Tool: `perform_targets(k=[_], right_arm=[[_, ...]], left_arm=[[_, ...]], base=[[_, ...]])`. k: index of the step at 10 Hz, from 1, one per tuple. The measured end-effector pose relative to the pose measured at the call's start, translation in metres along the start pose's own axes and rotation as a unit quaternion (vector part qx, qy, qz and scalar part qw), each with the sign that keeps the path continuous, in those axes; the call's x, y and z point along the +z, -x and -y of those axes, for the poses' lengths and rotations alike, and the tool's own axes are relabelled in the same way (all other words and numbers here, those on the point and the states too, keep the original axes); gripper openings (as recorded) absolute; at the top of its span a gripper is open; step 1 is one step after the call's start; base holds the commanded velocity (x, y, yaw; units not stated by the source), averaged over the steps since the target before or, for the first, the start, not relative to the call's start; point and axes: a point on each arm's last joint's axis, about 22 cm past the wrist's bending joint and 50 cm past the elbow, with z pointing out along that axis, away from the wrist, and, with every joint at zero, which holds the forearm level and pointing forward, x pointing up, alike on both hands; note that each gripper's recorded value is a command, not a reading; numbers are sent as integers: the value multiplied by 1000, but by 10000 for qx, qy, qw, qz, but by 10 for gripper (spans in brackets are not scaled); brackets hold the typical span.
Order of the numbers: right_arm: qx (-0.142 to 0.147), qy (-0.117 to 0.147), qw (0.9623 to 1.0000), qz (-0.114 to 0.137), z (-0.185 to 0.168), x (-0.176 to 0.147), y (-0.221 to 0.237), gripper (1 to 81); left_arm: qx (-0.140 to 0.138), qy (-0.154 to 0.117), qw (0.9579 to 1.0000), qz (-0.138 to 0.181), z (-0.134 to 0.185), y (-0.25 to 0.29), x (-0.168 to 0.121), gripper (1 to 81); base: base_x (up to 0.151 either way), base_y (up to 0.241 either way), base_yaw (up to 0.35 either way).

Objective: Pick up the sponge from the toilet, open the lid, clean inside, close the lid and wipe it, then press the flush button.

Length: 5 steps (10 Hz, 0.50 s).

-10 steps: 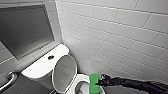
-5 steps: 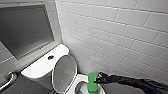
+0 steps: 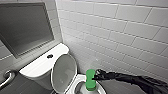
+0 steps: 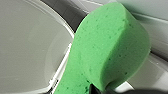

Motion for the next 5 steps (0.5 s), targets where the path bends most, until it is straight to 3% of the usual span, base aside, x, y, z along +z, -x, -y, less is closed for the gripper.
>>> perform_targets(k=[2,5], right_arm=[[-8,-20,10000,69,-1,11,1,10],[-71,-229,9991,339,16,60,13,10]], left_arm=[[-118,-31,9999,-36,2,3,-1,811],[-568,22,9984,1,-12,32,2,811]], base=[[0,0,0],[0,0,0]])
